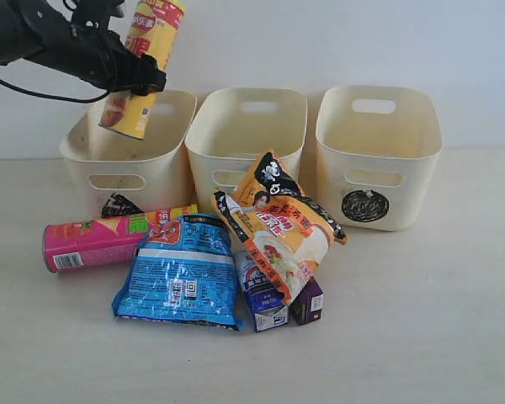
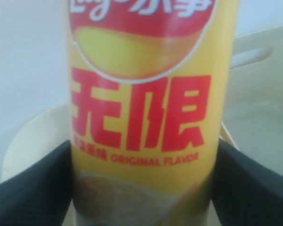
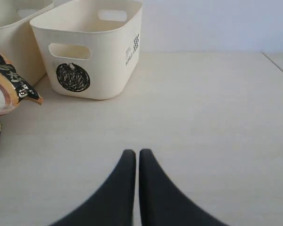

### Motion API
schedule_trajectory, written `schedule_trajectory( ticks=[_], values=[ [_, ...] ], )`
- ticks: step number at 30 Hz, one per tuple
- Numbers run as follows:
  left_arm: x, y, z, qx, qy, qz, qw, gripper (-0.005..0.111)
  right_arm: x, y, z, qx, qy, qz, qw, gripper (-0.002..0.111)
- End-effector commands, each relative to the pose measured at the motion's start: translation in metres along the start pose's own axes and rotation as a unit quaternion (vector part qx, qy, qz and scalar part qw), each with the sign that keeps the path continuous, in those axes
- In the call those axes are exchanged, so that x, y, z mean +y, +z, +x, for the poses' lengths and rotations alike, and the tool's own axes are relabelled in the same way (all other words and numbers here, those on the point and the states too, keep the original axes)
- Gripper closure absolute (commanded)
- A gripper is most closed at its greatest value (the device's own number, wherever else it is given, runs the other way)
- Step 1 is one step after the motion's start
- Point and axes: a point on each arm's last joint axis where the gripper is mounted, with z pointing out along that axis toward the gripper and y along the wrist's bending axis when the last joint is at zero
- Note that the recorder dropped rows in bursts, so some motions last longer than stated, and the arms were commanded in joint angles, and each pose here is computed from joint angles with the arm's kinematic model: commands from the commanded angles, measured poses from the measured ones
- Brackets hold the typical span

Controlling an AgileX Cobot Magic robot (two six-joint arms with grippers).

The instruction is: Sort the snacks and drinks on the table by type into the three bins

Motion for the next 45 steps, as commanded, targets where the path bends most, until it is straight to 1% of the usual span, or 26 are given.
schedule_trajectory(
  ticks=[1,6,8,10,12,14,17,19,20,23,27,31,33,34,35,36,39,40,41,43,44,45],
  values=[
    [0.01,0.014,0.009,0.003,-0.018,-0.012,1.0,0.103,0.0,0.0,0.0,-0.004,-0.001,0.002,1.0,0.108],
    [0.018,0.024,0.022,0.016,-0.033,-0.017,0.999,0.103,0.0,0.0,0.001,-0.003,-0.001,0.002,1.0,0.108],
    [0.017,0.028,0.027,0.026,-0.038,-0.013,0.999,0.103,0.0,0.0,0.001,-0.003,-0.001,0.002,1.0,0.108],
    [0.017,0.03,0.03,0.03,-0.039,-0.012,0.999,0.1,0.0,0.0,0.001,-0.003,-0.001,0.002,1.0,0.108],
    [0.017,0.032,0.032,0.035,-0.041,-0.01,0.998,0.091,0.0,0.0,0.001,-0.003,-0.001,0.002,1.0,0.108],
    [0.016,0.033,0.034,0.04,-0.042,-0.008,0.998,0.076,0.0,0.0,0.001,-0.003,-0.001,0.002,1.0,0.108],
    [0.016,0.033,0.035,0.044,-0.044,-0.006,0.998,0.048,0.0,0.0,0.001,-0.003,-0.001,0.002,1.0,0.108],
    [0.016,0.033,0.035,0.044,-0.045,-0.006,0.998,0.034,0.0,0.0,0.001,-0.003,-0.001,0.002,1.0,0.108],
    [0.016,0.033,0.035,0.044,-0.045,-0.006,0.998,0.03,0.0,0.0,0.001,-0.003,-0.001,0.002,1.0,0.108],
    [0.016,0.033,0.035,0.045,-0.045,-0.006,0.998,0.023,0.0,0.0,0.001,-0.003,-0.001,0.002,1.0,0.108],
    [0.015,0.033,0.036,0.051,-0.045,-0.002,0.998,0.018,0.0,0.0,0.001,-0.003,-0.001,0.002,1.0,0.108],
    [0.014,0.024,0.029,0.053,-0.041,0.002,0.998,0.018,0.0,0.0,0.001,-0.003,-0.001,0.002,1.0,0.108],
    [0.013,0.007,0.016,0.056,-0.03,0.007,0.998,0.022,0.0,0.0,0.001,-0.003,-0.001,0.002,1.0,0.108],
    [0.012,-0.008,0.006,0.059,-0.024,0.012,0.998,0.029,0.0,0.0,0.001,-0.003,-0.001,0.002,1.0,0.108],
    [0.011,-0.016,0.001,0.059,-0.022,0.015,0.998,0.034,0.0,0.0,0.001,-0.003,-0.001,0.002,1.0,0.108],
    [0.01,-0.033,-0.008,0.067,-0.009,0.018,0.998,0.051,0.0,0.0,0.001,-0.003,-0.001,0.002,1.0,0.108],
    [0.008,-0.054,-0.015,0.095,0.013,0.023,0.995,0.086,0.0,0.0,0.001,-0.003,-0.001,0.002,1.0,0.108],
    [0.007,-0.06,-0.015,0.109,0.023,0.025,0.993,0.096,0.0,0.0,0.001,-0.003,-0.001,0.002,1.0,0.108],
    [0.007,-0.071,-0.014,0.14,0.064,0.03,0.988,0.103,0.0,0.0,0.001,-0.003,-0.001,0.002,1.0,0.108],
    [0.007,-0.087,-0.015,0.171,0.091,0.031,0.98,0.103,0.0,0.0,0.001,-0.003,-0.001,0.002,1.0,0.108],
    [0.006,-0.093,-0.015,0.187,0.108,0.041,0.976,0.103,0.0,0.0,0.001,-0.003,-0.001,0.002,1.0,0.108],
    [0.003,-0.099,-0.013,0.208,0.135,0.059,0.967,0.103,0.0,0.0,0.001,-0.003,-0.001,0.002,1.0,0.108]
  ],
)
